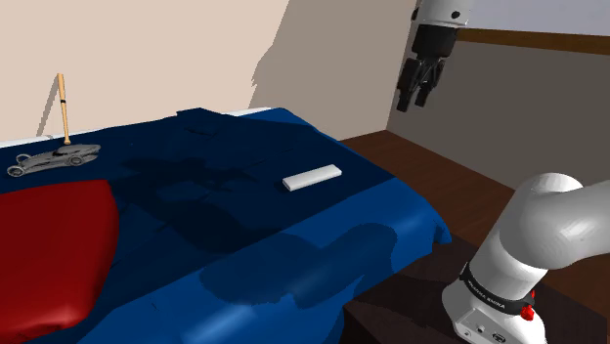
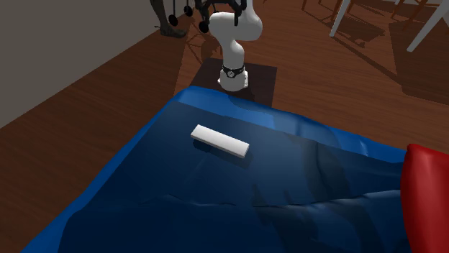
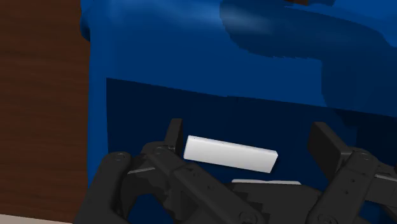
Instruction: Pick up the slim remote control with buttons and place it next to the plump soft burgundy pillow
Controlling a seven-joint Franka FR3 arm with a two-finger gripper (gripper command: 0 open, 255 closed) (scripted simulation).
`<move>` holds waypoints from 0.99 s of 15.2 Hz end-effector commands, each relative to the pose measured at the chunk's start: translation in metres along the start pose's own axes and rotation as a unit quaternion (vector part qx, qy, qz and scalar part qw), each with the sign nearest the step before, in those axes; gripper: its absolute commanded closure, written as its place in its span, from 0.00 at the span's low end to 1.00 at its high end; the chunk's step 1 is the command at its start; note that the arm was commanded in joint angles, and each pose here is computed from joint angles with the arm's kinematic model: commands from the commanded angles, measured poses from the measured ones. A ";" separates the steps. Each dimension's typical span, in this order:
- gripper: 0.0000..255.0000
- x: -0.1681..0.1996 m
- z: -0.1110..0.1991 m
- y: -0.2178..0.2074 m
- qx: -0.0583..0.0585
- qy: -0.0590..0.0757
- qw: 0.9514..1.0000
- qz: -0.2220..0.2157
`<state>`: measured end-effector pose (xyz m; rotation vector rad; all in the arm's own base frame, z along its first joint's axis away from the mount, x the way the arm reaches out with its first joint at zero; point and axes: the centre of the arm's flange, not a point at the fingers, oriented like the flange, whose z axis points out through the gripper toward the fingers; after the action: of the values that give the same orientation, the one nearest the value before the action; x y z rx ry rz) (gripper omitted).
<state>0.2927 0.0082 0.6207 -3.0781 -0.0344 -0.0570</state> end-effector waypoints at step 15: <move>0.00 0.127 0.134 0.014 -0.013 -0.014 0.955 -0.295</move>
<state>0.4140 0.0039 0.4998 -2.9865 -0.8796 -0.0389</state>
